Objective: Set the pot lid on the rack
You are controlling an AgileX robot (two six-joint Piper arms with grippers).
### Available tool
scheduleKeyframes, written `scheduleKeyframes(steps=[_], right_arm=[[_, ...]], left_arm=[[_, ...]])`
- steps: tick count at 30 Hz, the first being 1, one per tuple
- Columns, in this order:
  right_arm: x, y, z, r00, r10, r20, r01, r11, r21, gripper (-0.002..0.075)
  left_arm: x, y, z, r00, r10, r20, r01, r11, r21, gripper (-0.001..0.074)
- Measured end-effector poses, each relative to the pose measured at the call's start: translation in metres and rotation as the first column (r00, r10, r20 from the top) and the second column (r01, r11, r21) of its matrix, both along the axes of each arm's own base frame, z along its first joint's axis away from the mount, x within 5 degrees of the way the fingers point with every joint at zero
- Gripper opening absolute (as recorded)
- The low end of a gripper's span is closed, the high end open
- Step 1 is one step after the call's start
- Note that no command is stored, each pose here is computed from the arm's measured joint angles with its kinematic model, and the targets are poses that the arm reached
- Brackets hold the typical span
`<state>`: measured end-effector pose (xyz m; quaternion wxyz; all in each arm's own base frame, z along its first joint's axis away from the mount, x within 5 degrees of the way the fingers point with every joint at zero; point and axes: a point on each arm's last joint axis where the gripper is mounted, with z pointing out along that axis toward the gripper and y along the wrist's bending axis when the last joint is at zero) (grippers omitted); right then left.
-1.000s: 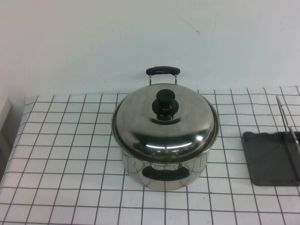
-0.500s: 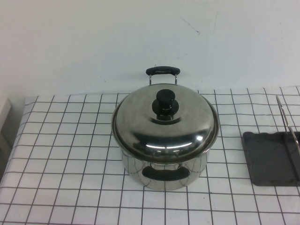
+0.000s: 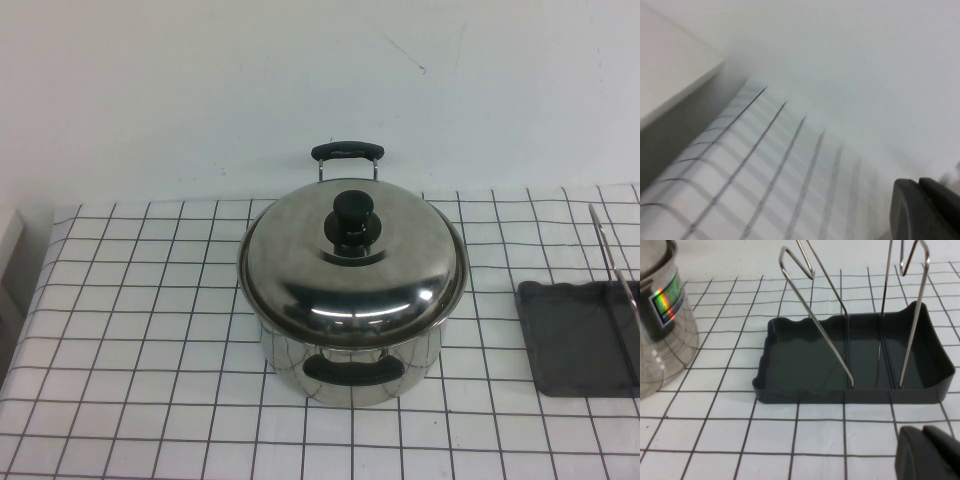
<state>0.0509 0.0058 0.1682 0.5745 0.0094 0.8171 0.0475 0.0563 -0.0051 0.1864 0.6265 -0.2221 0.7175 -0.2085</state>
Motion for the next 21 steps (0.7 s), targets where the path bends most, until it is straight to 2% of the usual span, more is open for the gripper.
scheduleKeyframes(steps=[2, 4, 6, 9, 11, 16, 21], right_arm=[[0.0, 0.0, 0.0, 1.0, 0.0, 0.0, 0.0, 1.0, 0.0, -0.0003], [0.0, 0.0, 0.0, 1.0, 0.0, 0.0, 0.0, 1.0, 0.0, -0.0003], [0.0, 0.0, 0.0, 1.0, 0.0, 0.0, 0.0, 1.0, 0.0, -0.0003], [0.0, 0.0, 0.0, 1.0, 0.0, 0.0, 0.0, 1.0, 0.0, -0.0003], [0.0, 0.0, 0.0, 1.0, 0.0, 0.0, 0.0, 1.0, 0.0, -0.0003], [0.0, 0.0, 0.0, 1.0, 0.0, 0.0, 0.0, 1.0, 0.0, -0.0003], [0.0, 0.0, 0.0, 1.0, 0.0, 0.0, 0.0, 1.0, 0.0, -0.0003]], left_arm=[[0.001, 0.004, 0.011, 0.991, 0.081, 0.109, -0.046, 0.957, -0.287, -0.0003], [0.0, 0.01, 0.018, 0.973, 0.156, 0.171, -0.072, 0.905, -0.418, -0.0003], [-0.001, 0.014, 0.021, 0.956, 0.203, 0.211, -0.103, 0.908, -0.407, -0.0003], [-0.001, 0.016, 0.022, 0.95, 0.203, 0.237, -0.148, 0.962, -0.231, -0.0003], [-0.001, 0.017, 0.022, 0.95, 0.201, 0.237, -0.158, 0.969, -0.189, -0.0003], [-0.001, 0.016, 0.02, 0.956, 0.212, 0.204, -0.126, 0.921, -0.37, -0.0003], [0.0, 0.014, 0.02, 0.959, 0.205, 0.194, -0.113, 0.909, -0.402, -0.0003]])
